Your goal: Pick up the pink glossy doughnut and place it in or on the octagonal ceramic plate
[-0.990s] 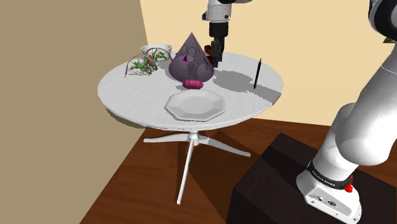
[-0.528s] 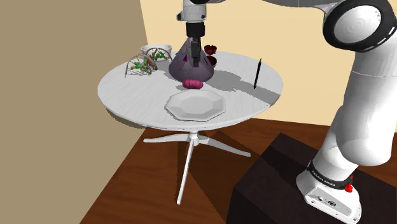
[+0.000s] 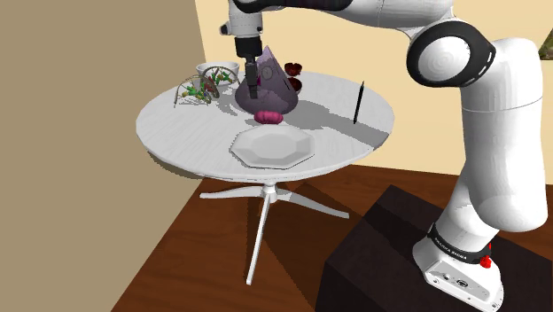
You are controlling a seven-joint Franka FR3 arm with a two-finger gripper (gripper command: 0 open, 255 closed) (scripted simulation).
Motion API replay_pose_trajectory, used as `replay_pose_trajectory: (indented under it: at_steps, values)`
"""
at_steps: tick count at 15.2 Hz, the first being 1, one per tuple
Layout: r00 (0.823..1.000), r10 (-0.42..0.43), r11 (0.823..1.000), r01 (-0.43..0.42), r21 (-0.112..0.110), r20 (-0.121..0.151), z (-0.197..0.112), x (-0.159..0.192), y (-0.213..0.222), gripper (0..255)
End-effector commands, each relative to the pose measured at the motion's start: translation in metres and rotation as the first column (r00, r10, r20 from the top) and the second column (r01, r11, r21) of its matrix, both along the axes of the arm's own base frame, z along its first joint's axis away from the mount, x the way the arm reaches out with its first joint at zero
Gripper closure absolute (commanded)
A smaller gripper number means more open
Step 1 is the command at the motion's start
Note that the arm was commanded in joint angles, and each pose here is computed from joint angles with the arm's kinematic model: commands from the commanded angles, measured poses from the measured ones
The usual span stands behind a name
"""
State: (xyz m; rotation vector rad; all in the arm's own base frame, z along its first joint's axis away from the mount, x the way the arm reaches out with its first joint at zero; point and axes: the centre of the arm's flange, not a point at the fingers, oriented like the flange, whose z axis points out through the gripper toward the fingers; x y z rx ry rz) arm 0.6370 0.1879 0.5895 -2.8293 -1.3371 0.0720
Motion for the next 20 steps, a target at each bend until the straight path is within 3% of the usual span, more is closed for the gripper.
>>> replay_pose_trajectory:
  at_steps: [1, 4, 12, 13, 20]
  values:
    - [1.000, 0.002, 1.000, -0.002, 0.000, 0.001, -0.010, 0.000, 0.001, 0]
    - [1.000, 0.002, 1.000, -0.002, 0.000, 0.001, -0.029, -0.001, 0.001, 0]
    - [1.000, 0.002, 1.000, -0.002, 0.000, 0.001, -0.029, -0.001, 0.001, 0]
    - [1.000, 0.002, 1.000, -0.002, 0.000, 0.001, -0.029, -0.001, 0.001, 255]
    - [1.000, 0.002, 1.000, -0.002, 0.000, 0.001, -0.029, -0.001, 0.001, 255]
